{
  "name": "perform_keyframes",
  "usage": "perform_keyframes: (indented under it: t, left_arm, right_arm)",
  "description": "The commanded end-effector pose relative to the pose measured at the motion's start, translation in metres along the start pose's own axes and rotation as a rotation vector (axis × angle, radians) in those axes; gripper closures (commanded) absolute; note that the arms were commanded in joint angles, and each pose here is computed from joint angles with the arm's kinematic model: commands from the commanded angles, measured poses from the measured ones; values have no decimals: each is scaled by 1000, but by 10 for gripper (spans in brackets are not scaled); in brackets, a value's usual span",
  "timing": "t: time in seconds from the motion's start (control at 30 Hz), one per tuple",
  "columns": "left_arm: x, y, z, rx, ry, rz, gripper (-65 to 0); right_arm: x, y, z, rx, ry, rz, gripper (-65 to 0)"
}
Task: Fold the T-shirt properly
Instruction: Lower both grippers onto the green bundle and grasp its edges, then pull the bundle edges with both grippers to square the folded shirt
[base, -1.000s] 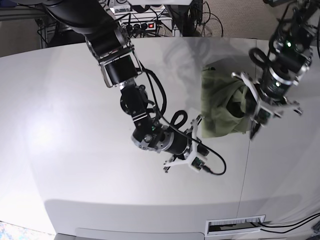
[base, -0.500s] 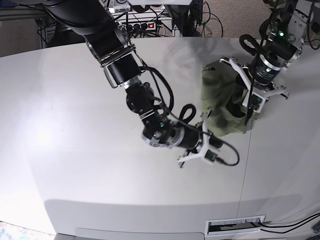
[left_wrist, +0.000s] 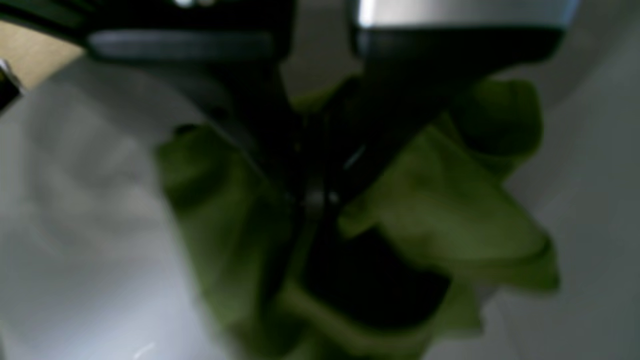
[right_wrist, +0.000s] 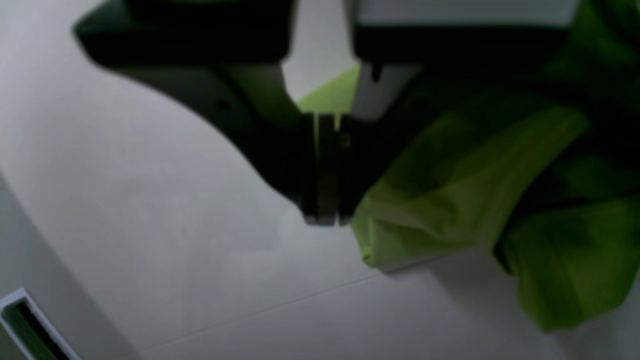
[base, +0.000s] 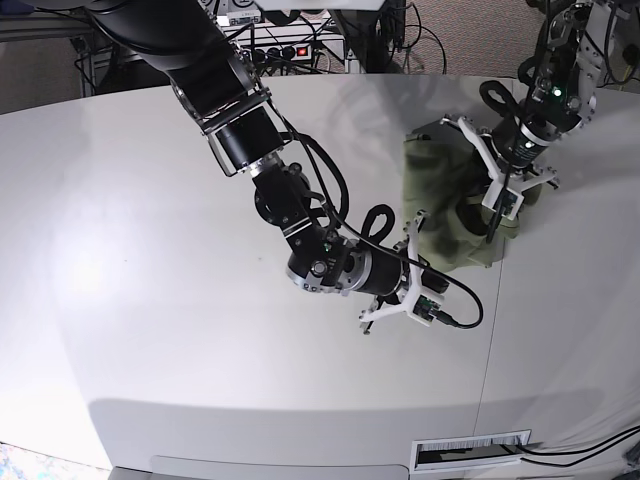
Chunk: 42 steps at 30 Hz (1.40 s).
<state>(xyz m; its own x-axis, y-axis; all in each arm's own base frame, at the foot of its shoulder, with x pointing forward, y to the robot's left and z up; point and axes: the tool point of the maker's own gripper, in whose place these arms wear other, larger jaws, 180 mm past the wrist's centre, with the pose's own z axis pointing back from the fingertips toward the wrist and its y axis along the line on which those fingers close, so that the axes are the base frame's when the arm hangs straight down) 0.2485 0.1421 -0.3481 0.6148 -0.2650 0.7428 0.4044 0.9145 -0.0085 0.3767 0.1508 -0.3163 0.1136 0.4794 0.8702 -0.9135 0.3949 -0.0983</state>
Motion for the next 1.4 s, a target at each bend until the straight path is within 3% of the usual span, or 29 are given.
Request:
perform_keyframes:
  t: [0.0,0.17,0.4,0.7,1.07,1.37]
  left_arm:
    - [8,13,0,39,-28,-26,0]
    - [-2,43,-12,127,9,-68,0]
    - [16,67,-12,224,-27,-149,0]
    - [30,91,-7,349,-99,-312,0]
    - [8,172,-35,479,-26,-210,0]
    - [15,199,-20,542,68,-231,0]
  right_arm:
    - [26,-6,2,-7,-59,19,0]
    - [22,-6,2,-7,-42,16,0]
    - [6,-4,0,-14,10,28,0]
    - [-49,5,-11,32,160,-64,0]
    - [-62,16,-7,83,239,-135,0]
    - [-40,11,-4,64,175,-105,0]
